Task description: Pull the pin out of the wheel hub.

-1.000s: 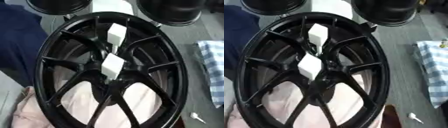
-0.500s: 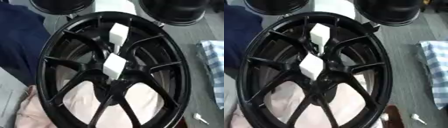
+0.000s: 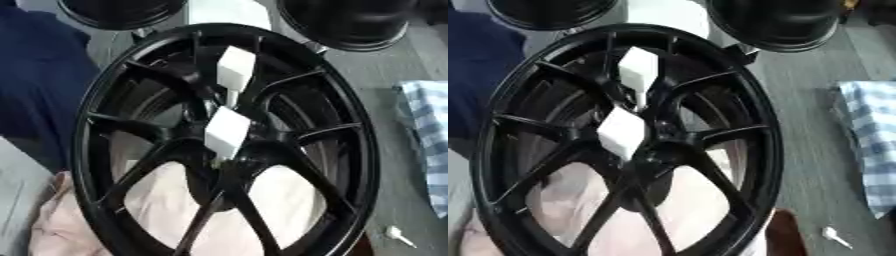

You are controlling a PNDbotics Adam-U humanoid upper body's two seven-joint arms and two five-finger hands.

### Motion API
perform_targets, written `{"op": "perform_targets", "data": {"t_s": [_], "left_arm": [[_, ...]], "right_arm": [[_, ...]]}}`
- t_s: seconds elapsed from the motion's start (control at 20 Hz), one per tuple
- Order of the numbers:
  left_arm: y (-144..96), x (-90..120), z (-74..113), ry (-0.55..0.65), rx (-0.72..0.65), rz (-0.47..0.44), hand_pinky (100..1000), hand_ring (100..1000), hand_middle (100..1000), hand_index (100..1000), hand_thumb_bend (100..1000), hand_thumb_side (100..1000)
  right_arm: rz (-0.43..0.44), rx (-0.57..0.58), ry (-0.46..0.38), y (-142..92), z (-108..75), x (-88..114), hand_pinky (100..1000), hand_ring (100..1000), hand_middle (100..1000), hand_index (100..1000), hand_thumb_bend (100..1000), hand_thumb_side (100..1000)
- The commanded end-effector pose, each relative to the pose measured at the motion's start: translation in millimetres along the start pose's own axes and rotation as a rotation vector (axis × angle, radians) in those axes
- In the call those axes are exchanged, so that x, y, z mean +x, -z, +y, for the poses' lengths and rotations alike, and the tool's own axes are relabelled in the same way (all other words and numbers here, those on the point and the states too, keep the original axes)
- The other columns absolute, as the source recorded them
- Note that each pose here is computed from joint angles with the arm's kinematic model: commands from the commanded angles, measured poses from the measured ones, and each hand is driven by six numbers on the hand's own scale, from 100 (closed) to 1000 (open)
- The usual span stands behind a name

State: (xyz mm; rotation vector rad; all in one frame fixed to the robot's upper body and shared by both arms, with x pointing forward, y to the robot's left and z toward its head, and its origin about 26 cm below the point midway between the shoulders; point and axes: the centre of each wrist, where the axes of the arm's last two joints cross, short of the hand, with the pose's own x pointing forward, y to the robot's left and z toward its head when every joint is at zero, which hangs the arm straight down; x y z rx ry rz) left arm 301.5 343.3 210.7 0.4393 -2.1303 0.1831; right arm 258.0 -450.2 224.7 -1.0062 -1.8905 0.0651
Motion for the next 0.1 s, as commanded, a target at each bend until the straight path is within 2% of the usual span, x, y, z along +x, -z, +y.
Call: {"op": "perform_targets", "data": {"t_s": [0.05, 0.1], "left_arm": [[5.9, 12.0, -4.9, -0.013, -0.034, -0.046, 747, 648, 584, 712, 100, 800], [6.9, 13.3, -7.7, -0.021, -0.045, -0.051, 747, 648, 585, 712, 100, 799]], "right_arm": [[-0.087, -0.013, 0.085, 4.0, 8.6, 23.0, 804, 764, 606, 717, 100, 332], [-0.12, -0.006, 0.135, 3.4, 16.5, 31.0, 803, 763, 605, 717, 100, 326]]}}
